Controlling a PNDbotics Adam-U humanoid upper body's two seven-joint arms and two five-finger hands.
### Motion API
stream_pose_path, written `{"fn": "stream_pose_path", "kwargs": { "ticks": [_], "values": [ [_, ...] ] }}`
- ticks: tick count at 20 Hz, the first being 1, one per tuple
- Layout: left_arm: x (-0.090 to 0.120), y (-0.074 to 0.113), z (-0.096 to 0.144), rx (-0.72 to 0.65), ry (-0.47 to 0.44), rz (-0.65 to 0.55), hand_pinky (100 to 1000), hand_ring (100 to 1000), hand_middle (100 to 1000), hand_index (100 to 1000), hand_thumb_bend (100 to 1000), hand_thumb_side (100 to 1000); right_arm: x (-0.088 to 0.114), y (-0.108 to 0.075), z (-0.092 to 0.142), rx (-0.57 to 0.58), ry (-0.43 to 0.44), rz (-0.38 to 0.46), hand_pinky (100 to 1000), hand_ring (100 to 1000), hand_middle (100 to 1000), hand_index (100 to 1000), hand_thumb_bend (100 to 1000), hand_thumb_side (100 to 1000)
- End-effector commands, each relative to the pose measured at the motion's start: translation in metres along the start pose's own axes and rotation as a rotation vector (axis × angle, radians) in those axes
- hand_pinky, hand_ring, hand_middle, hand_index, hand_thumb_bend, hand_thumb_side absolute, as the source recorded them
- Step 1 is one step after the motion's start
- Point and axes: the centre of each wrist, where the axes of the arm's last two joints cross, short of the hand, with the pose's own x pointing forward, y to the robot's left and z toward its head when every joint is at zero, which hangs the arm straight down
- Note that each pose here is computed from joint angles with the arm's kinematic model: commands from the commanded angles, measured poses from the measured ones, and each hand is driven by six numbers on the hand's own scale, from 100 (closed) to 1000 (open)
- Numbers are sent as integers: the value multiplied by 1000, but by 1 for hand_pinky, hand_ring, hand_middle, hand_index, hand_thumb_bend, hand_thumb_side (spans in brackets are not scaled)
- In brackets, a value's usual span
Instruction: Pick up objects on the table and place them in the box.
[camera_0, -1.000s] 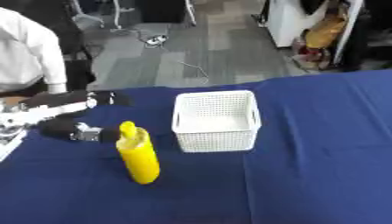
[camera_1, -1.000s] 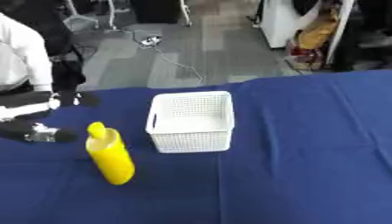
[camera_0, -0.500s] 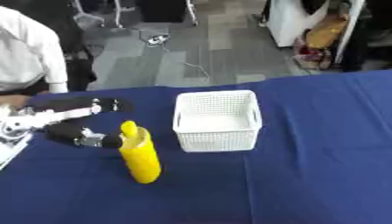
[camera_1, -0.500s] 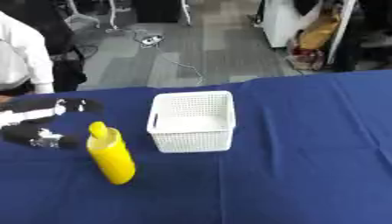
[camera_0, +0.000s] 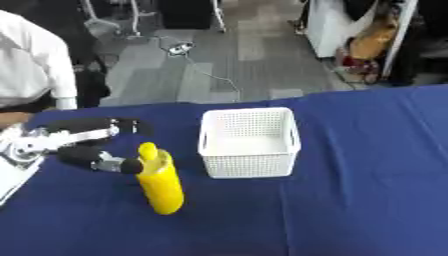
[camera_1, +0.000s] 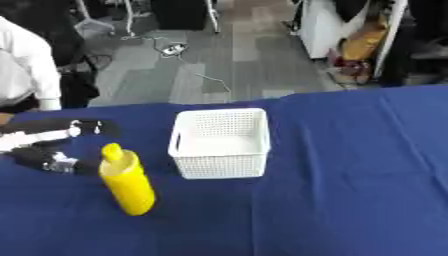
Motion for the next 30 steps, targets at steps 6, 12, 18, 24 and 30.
{"fn": "stream_pose_path", "kwargs": {
  "ticks": [6,12,18,24,30],
  "values": [
    [-5,11,1,22,12,-21,1000,986,1000,977,827,1000,2,-1,-10,10,-34,4,279,370,476,665,100,960],
    [-5,11,-3,11,6,-20,1000,988,1000,977,832,1000,1,0,-11,9,-38,1,279,371,476,665,100,961],
    [-4,11,-8,-3,-1,-25,1000,988,1000,977,833,1000,1,1,-11,9,-40,-3,279,370,476,664,100,960],
    [-4,8,-13,-16,-12,-21,1000,986,1000,977,827,1000,1,2,-12,12,-42,-10,279,371,476,663,100,960],
    [-4,5,-18,-34,-16,-23,1000,984,1000,979,829,990,0,3,-13,11,-46,-16,282,372,476,661,100,959]
  ]
}}
